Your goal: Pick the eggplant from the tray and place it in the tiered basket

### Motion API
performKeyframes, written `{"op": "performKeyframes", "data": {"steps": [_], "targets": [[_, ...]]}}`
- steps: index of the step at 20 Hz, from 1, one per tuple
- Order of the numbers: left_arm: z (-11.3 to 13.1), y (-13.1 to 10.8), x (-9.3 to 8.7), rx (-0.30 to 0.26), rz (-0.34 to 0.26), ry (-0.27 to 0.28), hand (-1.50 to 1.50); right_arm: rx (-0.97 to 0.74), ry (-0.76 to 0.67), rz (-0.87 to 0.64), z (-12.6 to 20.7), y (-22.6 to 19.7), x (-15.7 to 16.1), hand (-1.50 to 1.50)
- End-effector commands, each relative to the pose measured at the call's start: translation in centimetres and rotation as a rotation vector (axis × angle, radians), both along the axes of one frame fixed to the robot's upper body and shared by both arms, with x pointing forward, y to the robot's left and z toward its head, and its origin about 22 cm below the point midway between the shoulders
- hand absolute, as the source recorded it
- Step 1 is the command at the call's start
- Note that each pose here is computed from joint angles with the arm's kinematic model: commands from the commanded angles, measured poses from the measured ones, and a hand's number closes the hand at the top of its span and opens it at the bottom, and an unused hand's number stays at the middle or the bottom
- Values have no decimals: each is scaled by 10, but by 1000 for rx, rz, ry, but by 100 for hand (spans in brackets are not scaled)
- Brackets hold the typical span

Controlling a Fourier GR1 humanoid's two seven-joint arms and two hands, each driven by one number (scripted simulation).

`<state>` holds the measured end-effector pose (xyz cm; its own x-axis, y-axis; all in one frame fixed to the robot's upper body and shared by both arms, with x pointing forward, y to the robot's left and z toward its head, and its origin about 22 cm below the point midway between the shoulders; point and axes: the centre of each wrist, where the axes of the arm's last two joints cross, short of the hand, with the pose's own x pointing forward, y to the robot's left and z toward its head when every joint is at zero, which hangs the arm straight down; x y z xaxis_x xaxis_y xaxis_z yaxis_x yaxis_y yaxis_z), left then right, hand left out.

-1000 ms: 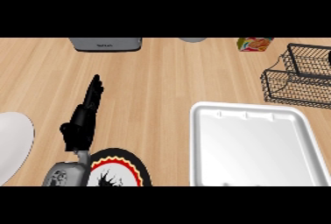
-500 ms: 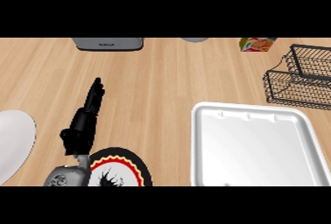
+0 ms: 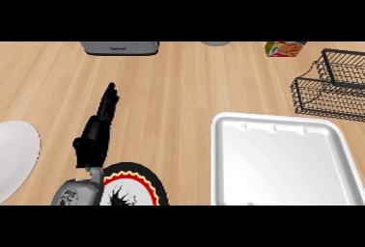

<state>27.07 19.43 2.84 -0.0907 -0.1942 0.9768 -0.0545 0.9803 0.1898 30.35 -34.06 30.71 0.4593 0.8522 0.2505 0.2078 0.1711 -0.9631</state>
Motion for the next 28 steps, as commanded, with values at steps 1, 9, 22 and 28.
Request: {"op": "performKeyframes", "data": {"steps": [1,9,22,28], "targets": [[-8,8,-13,-9,0,-5,0,-42,-24,-47,10,-29,22,150],[4,5,6,-11,12,-6,0,-101,33,-34,-43,-61,46,150],[6,7,-3,10,-2,-16,0,421,-215,-109,-61,-100,55,-150],[2,15,-8,5,15,-2,0,480,-428,-262,-39,-142,13,-150]]}}
